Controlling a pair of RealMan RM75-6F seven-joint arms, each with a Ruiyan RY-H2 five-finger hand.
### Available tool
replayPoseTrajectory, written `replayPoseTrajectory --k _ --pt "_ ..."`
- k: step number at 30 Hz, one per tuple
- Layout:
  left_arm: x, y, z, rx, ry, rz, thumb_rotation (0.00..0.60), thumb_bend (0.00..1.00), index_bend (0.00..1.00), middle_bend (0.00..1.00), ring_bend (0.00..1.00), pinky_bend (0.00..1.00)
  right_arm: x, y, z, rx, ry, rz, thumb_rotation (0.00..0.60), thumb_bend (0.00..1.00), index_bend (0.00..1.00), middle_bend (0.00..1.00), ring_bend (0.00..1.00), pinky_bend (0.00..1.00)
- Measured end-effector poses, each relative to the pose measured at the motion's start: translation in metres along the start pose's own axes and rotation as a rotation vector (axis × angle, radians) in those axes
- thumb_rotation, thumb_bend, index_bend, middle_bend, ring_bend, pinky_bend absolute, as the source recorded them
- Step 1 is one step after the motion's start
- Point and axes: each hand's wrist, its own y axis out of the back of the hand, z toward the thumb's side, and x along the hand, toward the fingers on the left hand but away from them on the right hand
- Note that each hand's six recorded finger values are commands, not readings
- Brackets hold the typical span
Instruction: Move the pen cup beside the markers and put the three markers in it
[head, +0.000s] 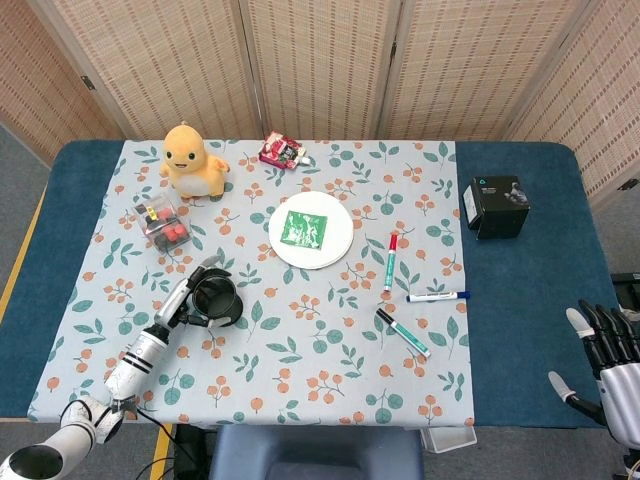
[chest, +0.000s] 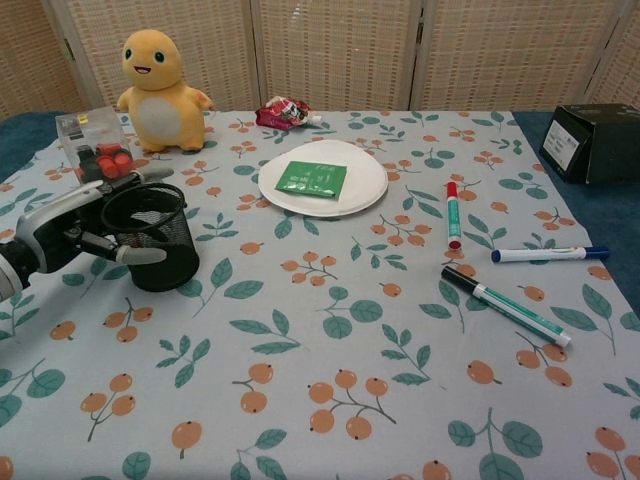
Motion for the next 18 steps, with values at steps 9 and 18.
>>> replayPoseTrajectory --k 9,18 --pt "-0.003 -0.001 0.008 -0.009 -0.040 0.012 0.600 0.03 0.33 0.57 0.46 0.57 0.002 0.000 0.001 0.001 0.001 0.002 0.600 0.24 0.03 0.00 0.00 0.00" --pt "-0.014 -0.004 0.025 0.017 -0.096 0.026 0.600 0.03 0.30 0.57 0.45 0.57 -0.003 -0.005 0.004 -0.008 0.013 0.026 0.600 0.24 0.03 0.00 0.00 0.00"
